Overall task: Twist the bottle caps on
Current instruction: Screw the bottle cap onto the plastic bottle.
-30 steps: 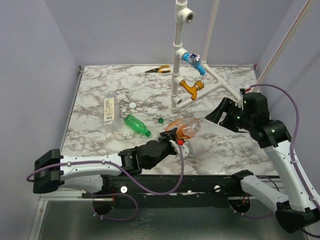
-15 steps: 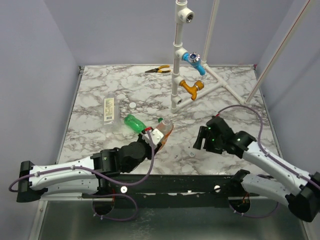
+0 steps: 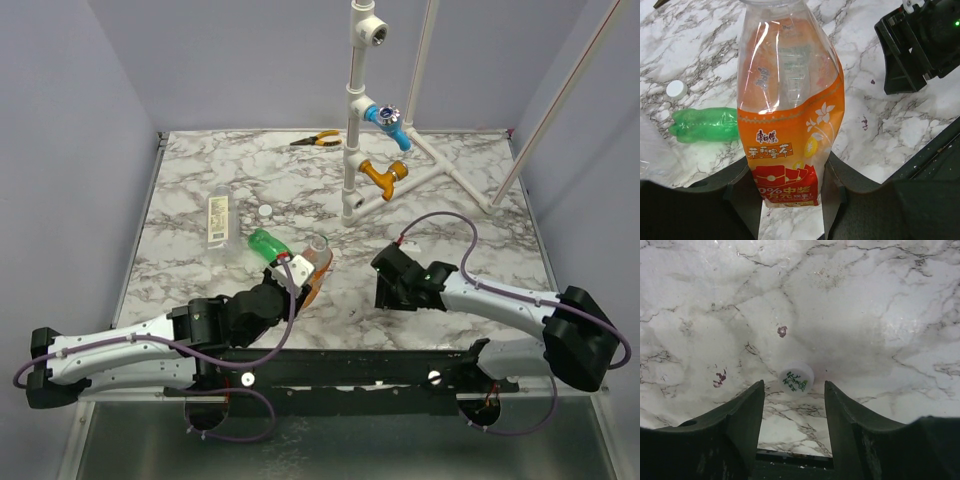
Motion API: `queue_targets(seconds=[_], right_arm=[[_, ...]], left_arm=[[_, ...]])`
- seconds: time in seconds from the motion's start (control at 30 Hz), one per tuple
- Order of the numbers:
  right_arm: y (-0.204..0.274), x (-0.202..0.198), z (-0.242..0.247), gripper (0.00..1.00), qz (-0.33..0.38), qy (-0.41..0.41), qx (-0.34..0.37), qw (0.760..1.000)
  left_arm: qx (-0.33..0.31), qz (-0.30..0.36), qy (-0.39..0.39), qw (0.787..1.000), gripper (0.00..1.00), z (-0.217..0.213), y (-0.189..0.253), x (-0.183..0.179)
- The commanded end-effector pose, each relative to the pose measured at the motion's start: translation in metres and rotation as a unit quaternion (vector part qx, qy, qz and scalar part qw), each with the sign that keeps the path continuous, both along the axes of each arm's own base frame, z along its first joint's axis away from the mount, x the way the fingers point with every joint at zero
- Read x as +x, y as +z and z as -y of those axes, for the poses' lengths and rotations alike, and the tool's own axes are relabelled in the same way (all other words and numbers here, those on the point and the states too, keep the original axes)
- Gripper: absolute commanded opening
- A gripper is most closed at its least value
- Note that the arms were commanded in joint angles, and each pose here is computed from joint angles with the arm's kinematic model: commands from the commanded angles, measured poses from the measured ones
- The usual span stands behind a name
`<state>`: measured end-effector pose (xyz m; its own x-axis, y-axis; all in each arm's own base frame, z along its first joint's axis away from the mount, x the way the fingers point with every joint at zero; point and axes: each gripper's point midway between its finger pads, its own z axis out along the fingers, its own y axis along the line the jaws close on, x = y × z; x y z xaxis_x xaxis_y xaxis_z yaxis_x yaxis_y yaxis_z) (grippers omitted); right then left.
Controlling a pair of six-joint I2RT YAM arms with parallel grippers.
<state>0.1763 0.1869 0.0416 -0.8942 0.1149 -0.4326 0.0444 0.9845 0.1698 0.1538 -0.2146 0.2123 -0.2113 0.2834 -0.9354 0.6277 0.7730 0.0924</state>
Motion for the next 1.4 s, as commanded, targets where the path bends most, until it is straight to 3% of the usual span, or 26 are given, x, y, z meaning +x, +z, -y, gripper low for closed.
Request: queue_targets(seconds=[0.0, 0.8, 0.9, 1.0, 1.13, 1.37], right_arm=[[-0.012, 0.008, -0.012, 0.54, 0.007, 0.017, 0.004, 1.000], [-0.025, 0.002, -0.004, 0.46, -0.019, 0.029, -0.067, 0.997], [-0.024, 0.000, -0.007, 0.35, -0.025, 0.029, -0.065, 0.997], [-0.019, -0.002, -0.007, 0.34, -0.028, 0.027, -0.063, 0.997], [0.000, -0.002, -0.011, 0.34, -0.018, 0.032, -0.042, 0.998], [0.081, 0.014, -0.025, 0.33, 0.038, 0.064, 0.053, 0.996]], left_arm=[[0.018, -0.009, -0.004, 1.000, 0.25, 0.004, -0.002, 0.000], [0.039, -0.013, -0.023, 0.999, 0.27, 0.013, -0.008, 0.006], [0.045, -0.014, -0.033, 0.998, 0.27, 0.015, -0.010, 0.006], [0.050, -0.014, -0.043, 0.998, 0.27, 0.019, -0.011, 0.007], [0.053, -0.016, -0.072, 0.996, 0.27, 0.028, -0.014, 0.005], [0.063, 0.012, -0.125, 0.990, 0.27, 0.043, -0.018, 0.002]])
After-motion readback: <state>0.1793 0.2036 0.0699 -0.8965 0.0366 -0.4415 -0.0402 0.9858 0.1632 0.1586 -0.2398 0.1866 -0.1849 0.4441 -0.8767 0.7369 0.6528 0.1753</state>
